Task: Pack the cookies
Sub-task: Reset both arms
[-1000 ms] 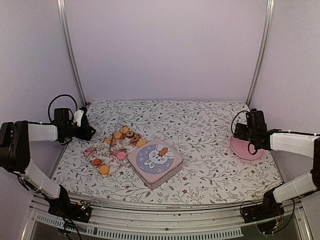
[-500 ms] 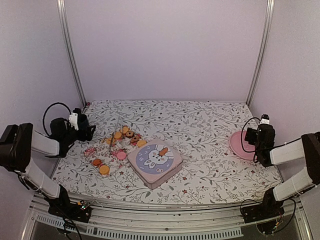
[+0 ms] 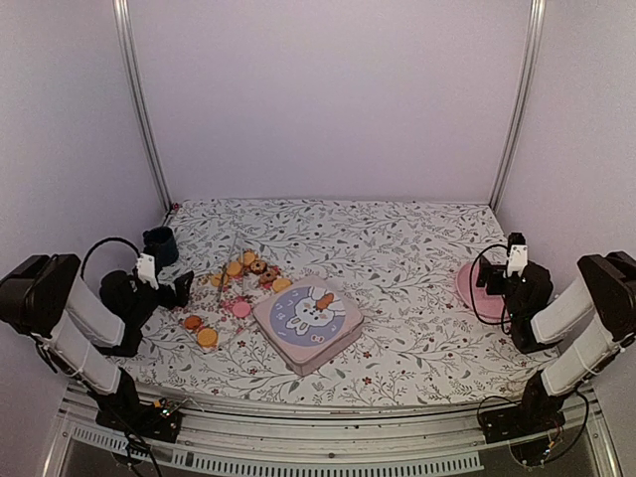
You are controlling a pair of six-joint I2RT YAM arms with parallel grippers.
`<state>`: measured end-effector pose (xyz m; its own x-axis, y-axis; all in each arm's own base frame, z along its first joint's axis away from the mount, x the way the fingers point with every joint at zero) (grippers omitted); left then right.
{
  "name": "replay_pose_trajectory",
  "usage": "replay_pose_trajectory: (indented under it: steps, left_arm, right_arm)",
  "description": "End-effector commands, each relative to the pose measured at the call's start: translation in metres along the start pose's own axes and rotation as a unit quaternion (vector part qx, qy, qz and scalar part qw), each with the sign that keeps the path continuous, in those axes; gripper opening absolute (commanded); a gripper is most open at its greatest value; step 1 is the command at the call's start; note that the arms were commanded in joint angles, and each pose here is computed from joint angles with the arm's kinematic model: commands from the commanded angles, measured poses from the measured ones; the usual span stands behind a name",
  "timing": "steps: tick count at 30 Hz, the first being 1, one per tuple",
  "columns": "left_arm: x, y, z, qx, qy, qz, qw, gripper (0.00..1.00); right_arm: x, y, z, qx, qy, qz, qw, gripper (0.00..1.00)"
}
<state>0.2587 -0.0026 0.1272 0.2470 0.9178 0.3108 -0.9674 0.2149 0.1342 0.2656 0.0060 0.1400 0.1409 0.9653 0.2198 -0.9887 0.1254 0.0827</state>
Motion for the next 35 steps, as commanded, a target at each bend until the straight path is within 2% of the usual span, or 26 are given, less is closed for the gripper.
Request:
replay_pose_trajectory:
  steps: [1,4,9,11,14,27,35]
  left_arm:
    - [0.005,0.000,0.030,-0.100,-0.049,0.020,0.994,1.00]
    - [0.005,-0.003,0.029,-0.088,-0.048,0.003,0.995,0.99]
    - [-0.007,0.043,0.032,-0.162,-0.070,0.044,0.983,0.99]
    - [-0.007,0.037,0.030,-0.148,-0.067,0.041,0.986,0.99]
    - [-0.009,0.040,0.033,-0.164,-0.079,0.043,0.982,1.00]
    - [-0.010,0.043,0.032,-0.162,-0.075,0.046,0.983,1.00]
    - [-0.017,0.040,0.035,-0.164,-0.097,0.044,0.981,0.99]
  right_arm:
    - [0.004,-0.017,0.019,-0.029,0.003,0.030,0.999,0.99]
    - [-0.002,-0.020,0.020,-0.019,-0.023,0.029,0.999,0.99]
    - [-0.003,-0.017,0.020,-0.025,-0.025,0.027,0.999,0.99]
    - [-0.003,-0.017,0.021,-0.025,-0.025,0.027,0.999,0.99]
    - [-0.003,-0.017,0.020,-0.025,-0.025,0.027,0.999,0.99]
    - [-0.003,-0.018,0.021,-0.026,-0.024,0.028,0.999,0.99]
    - [-0.003,-0.018,0.021,-0.026,-0.024,0.028,0.999,0.99]
Point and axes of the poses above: each gripper's point midway between its finger pads, its own y axis back along the fingers, its own x axis along the line the jaws close on, z = x × y, the point moved 10 cm from there along y, back along the fingers, and after that the axes turned 15 degrees about -y, right-handed, at the moved point
